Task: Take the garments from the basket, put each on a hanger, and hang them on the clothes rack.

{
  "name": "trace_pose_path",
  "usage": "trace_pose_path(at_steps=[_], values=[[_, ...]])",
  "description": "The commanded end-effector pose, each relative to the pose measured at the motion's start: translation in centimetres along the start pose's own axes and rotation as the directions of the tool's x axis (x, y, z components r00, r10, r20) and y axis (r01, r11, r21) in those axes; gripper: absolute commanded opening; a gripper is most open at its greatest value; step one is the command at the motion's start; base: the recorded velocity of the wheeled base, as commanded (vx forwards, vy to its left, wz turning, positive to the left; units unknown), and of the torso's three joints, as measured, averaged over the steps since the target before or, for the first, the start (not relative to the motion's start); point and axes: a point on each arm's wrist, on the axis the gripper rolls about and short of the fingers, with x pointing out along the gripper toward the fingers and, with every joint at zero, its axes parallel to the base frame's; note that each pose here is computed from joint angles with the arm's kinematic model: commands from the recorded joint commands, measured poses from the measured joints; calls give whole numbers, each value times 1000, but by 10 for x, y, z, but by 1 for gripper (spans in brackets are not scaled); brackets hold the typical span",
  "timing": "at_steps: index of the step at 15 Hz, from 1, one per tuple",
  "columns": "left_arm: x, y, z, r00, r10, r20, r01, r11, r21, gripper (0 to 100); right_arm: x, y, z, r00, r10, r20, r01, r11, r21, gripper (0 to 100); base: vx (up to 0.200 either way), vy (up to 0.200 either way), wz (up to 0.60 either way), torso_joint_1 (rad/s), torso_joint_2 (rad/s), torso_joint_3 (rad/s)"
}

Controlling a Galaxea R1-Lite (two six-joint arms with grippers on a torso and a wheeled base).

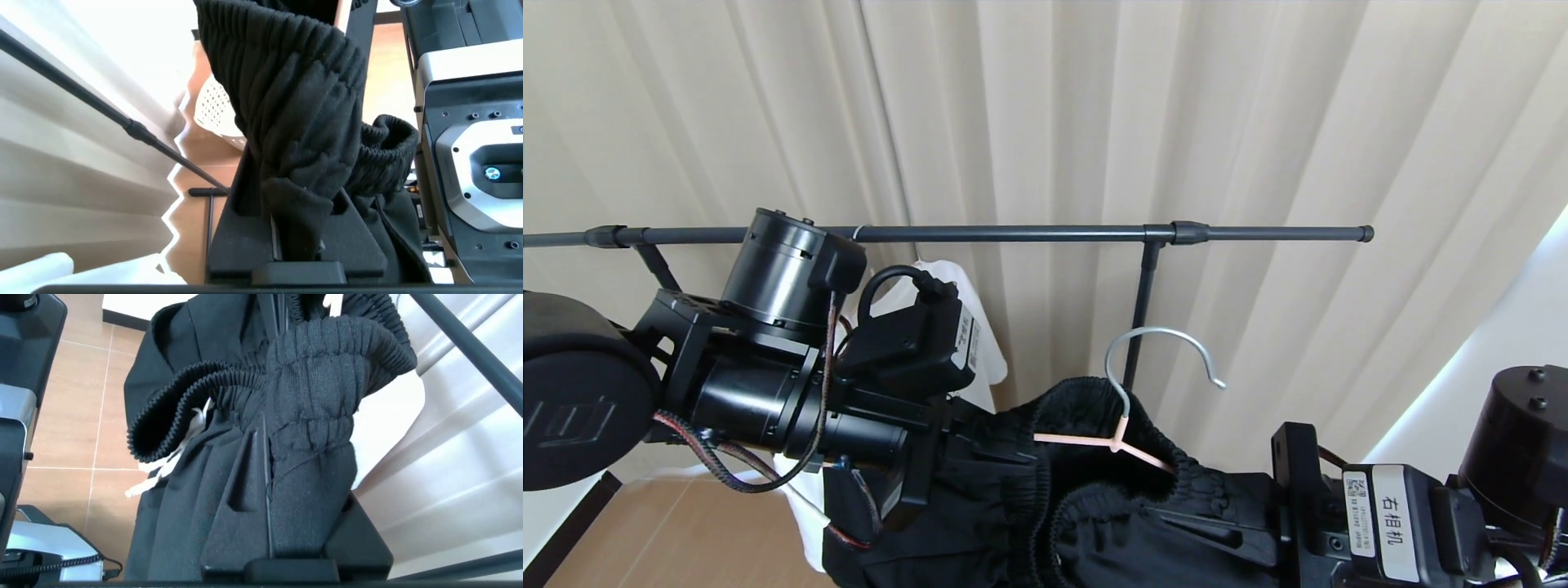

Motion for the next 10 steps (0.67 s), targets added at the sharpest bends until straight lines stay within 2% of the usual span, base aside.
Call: trace_pose_path(at_steps=[1, 5, 10], values=[[-6, -1, 0, 1000, 22, 7, -22, 1000, -3, 0, 0, 0, -1, 1000, -1, -2, 1, 1000, 2, 0, 0, 0, 0, 0, 0, 0], [-14, -5, -10, 995, 94, 44, -93, 995, -22, 0, -5, -7, -3, 999, -35, -13, 35, 999, 9, 0, 0, 0, 0, 0, 0, 0], [-13, -8, -12, 992, 110, 63, -108, 994, -30, 0, -3, -9, -4, 999, -34, -22, 35, 999, 38, 0, 0, 0, 0, 0, 0, 0]])
